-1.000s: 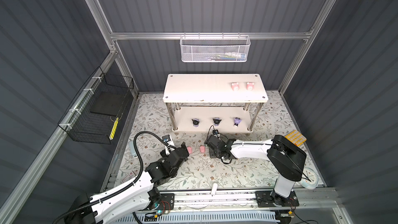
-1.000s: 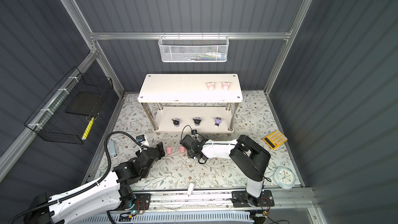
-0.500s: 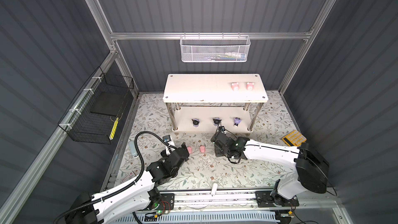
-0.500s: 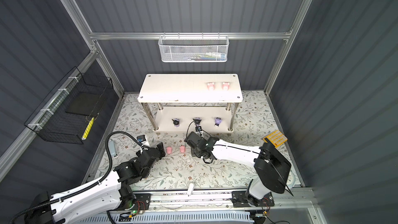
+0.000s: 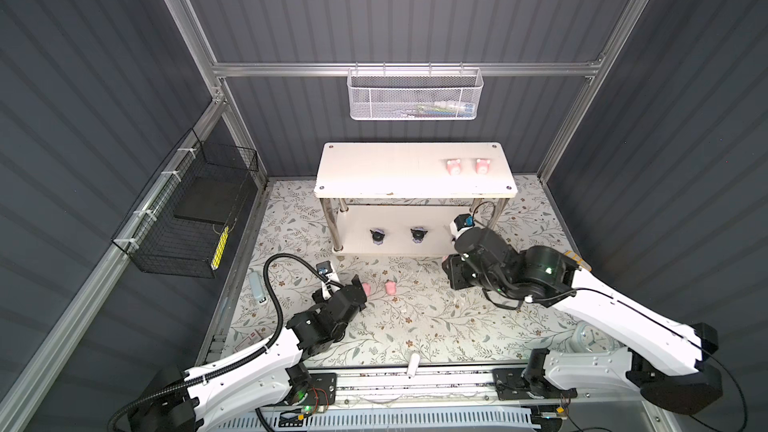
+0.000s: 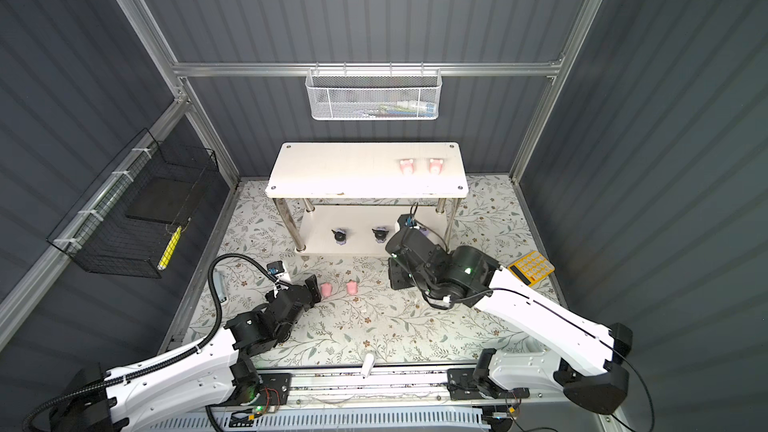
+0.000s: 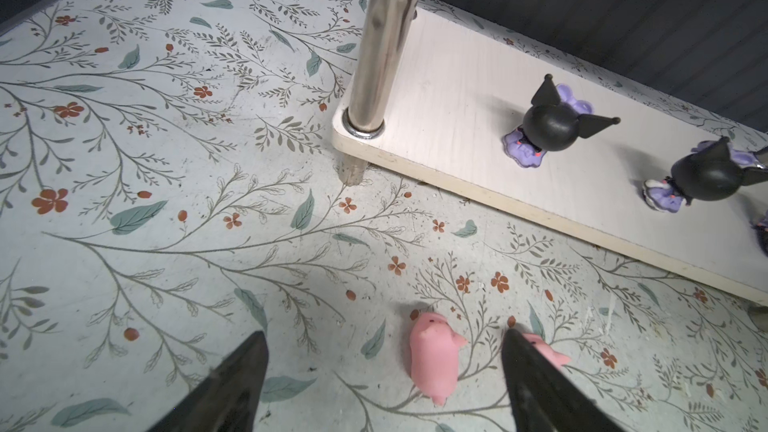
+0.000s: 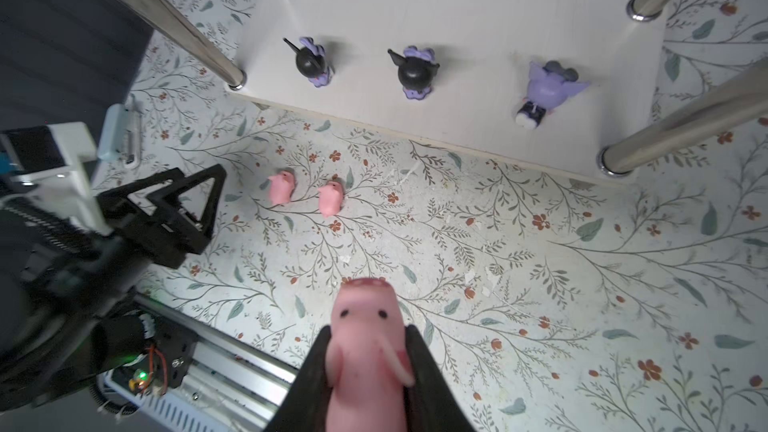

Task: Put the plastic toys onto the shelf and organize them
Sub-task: 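Lift the pink pig with the right gripper up toward the top shelf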

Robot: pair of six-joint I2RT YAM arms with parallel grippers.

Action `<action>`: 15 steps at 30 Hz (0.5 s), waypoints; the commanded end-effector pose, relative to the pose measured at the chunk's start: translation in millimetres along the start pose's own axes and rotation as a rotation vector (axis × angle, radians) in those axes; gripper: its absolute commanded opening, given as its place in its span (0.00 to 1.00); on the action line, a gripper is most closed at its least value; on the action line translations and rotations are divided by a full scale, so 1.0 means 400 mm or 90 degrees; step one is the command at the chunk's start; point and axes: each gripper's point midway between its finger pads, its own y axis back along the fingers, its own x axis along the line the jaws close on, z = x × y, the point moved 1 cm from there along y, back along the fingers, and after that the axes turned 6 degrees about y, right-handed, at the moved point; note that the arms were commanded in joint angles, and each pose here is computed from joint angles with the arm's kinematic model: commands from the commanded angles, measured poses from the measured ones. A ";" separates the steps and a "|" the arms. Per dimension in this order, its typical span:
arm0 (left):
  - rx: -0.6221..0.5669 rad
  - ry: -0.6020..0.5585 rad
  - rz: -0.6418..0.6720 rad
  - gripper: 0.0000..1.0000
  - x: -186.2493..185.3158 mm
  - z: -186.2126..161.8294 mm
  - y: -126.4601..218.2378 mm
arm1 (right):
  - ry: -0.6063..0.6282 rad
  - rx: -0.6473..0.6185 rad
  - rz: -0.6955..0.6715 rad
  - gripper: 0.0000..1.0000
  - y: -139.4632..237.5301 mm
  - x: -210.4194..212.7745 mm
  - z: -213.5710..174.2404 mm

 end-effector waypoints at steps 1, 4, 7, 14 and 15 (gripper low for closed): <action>-0.002 0.012 -0.003 0.88 0.000 -0.001 -0.005 | 0.051 0.029 -0.015 0.28 0.051 -0.003 0.017; -0.001 0.013 -0.005 0.88 -0.001 -0.002 -0.004 | 0.074 -0.005 -0.005 0.28 0.087 0.027 0.095; -0.005 0.017 -0.006 0.88 0.004 0.002 -0.001 | 0.103 -0.043 -0.019 0.28 0.113 0.046 0.177; -0.008 0.018 -0.007 0.88 0.010 0.003 0.003 | 0.128 -0.115 -0.044 0.29 0.100 0.063 0.356; -0.009 0.019 -0.007 0.88 0.011 0.004 0.003 | 0.125 -0.120 -0.049 0.28 0.089 0.058 0.375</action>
